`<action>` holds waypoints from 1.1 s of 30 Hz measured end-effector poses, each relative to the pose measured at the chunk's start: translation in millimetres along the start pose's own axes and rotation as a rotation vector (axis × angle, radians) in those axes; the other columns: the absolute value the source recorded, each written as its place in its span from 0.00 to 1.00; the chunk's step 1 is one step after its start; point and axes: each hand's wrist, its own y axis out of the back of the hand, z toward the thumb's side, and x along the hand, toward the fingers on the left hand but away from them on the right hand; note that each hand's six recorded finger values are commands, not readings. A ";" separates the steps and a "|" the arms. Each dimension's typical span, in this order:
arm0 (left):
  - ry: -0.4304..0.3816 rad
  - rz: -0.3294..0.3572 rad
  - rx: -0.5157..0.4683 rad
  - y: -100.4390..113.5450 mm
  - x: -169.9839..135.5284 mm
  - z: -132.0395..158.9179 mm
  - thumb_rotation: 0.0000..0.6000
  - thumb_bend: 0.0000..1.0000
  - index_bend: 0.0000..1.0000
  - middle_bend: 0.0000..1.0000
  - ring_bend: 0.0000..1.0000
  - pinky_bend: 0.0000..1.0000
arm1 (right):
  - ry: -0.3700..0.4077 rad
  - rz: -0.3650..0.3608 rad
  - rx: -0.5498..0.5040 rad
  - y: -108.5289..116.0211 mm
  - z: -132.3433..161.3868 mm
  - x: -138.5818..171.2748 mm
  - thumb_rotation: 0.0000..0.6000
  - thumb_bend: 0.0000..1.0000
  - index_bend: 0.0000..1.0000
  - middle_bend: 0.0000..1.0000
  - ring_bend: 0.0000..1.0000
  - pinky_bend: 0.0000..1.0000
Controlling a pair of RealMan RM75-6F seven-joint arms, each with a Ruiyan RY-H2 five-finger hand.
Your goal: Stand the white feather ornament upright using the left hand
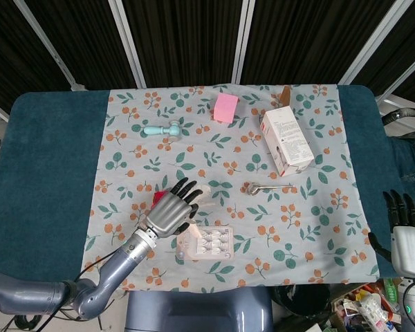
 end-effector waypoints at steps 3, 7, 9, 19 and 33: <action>0.004 -0.001 0.022 -1.4 0.9 -1.6 1.00 0.33 0.56 0.16 0.00 0.00 | -0.001 0.001 0.000 0.0 -0.3 0.1 1.00 0.17 0.00 0.05 0.02 0.13; 0.012 0.002 0.017 -1.7 3.0 -1.2 1.00 0.36 0.57 0.18 0.00 0.00 | -0.002 0.000 0.001 0.1 -0.7 -0.1 1.00 0.17 0.00 0.05 0.02 0.13; 0.009 0.005 0.017 -1.2 3.4 -0.2 1.00 0.38 0.58 0.19 0.00 0.00 | -0.002 0.000 0.001 0.1 -0.8 -0.3 1.00 0.17 0.00 0.05 0.02 0.14; 0.010 0.018 0.033 -1.1 4.6 0.1 1.00 0.40 0.61 0.22 0.00 0.00 | -0.005 -0.004 -0.003 1.5 -1.6 -0.1 1.00 0.17 0.00 0.05 0.02 0.13; 0.036 0.033 0.034 2.7 3.9 -7.4 1.00 0.48 0.64 0.24 0.00 0.00 | -0.003 -0.006 -0.005 2.1 -1.4 0.4 1.00 0.17 0.00 0.05 0.02 0.13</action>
